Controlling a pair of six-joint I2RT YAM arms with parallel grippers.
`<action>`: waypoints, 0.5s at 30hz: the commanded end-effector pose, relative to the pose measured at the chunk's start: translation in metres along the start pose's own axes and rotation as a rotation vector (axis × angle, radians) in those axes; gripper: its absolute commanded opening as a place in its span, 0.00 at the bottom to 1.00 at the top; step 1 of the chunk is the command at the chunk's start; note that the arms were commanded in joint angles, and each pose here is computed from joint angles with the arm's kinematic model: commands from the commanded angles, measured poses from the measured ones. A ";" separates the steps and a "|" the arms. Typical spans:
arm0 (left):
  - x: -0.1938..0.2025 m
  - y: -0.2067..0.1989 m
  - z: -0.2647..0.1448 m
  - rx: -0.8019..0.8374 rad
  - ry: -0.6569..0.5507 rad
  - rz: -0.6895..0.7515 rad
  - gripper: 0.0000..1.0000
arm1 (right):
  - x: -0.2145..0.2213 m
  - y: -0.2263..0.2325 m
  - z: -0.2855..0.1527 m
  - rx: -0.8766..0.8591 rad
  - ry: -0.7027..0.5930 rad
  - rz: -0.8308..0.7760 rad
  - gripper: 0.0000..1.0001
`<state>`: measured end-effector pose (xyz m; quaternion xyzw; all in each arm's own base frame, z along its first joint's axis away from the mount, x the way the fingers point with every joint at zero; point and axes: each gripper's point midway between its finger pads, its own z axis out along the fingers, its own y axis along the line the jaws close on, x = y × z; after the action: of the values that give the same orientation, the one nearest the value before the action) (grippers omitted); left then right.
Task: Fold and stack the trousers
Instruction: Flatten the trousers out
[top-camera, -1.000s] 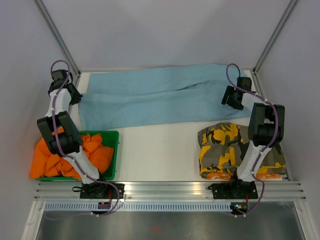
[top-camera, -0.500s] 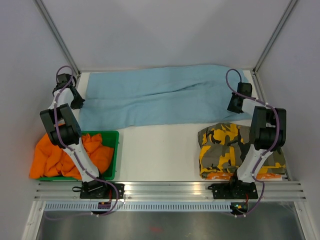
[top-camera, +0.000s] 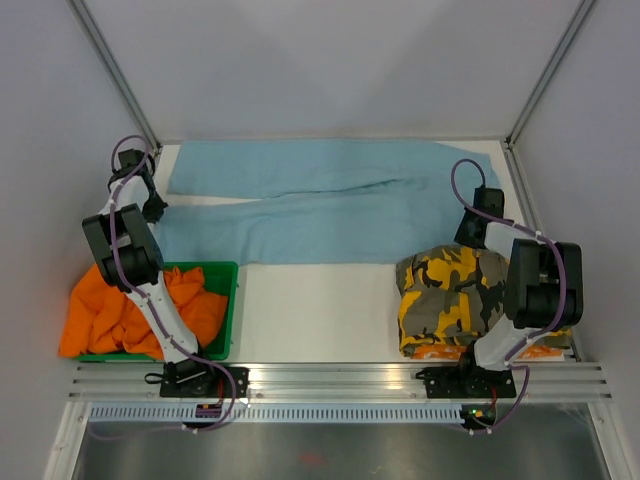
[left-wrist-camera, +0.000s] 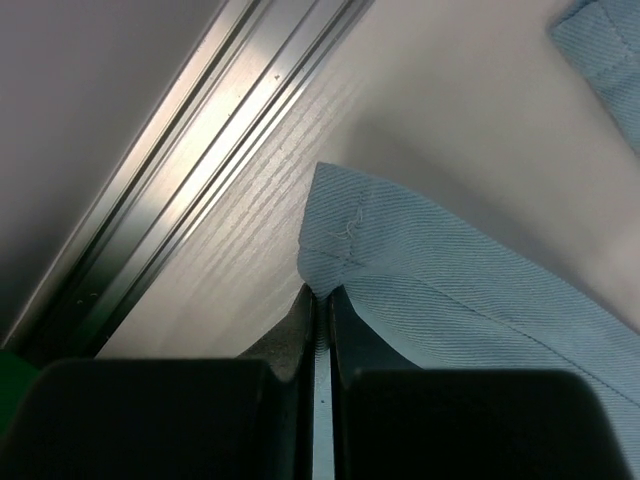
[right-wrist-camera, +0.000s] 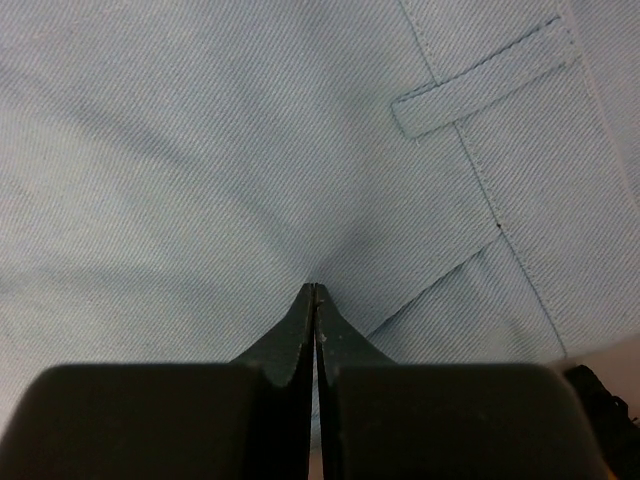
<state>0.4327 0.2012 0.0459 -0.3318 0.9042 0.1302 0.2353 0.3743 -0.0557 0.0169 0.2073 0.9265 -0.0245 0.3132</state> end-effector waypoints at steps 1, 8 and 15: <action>-0.035 0.016 -0.013 -0.069 -0.100 0.008 0.02 | 0.013 -0.024 -0.006 0.117 0.053 -0.031 0.00; -0.071 -0.026 -0.071 0.191 -0.160 0.017 0.52 | -0.097 0.022 -0.037 -0.037 -0.117 -0.046 0.56; -0.075 -0.031 -0.148 0.306 -0.225 -0.134 0.92 | -0.181 0.024 -0.085 0.005 -0.283 0.118 0.97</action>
<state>0.4699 0.1846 0.1515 -0.3110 0.8853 0.0581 0.3409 0.4734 -0.0734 0.1773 0.2019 0.8734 -0.0227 0.4426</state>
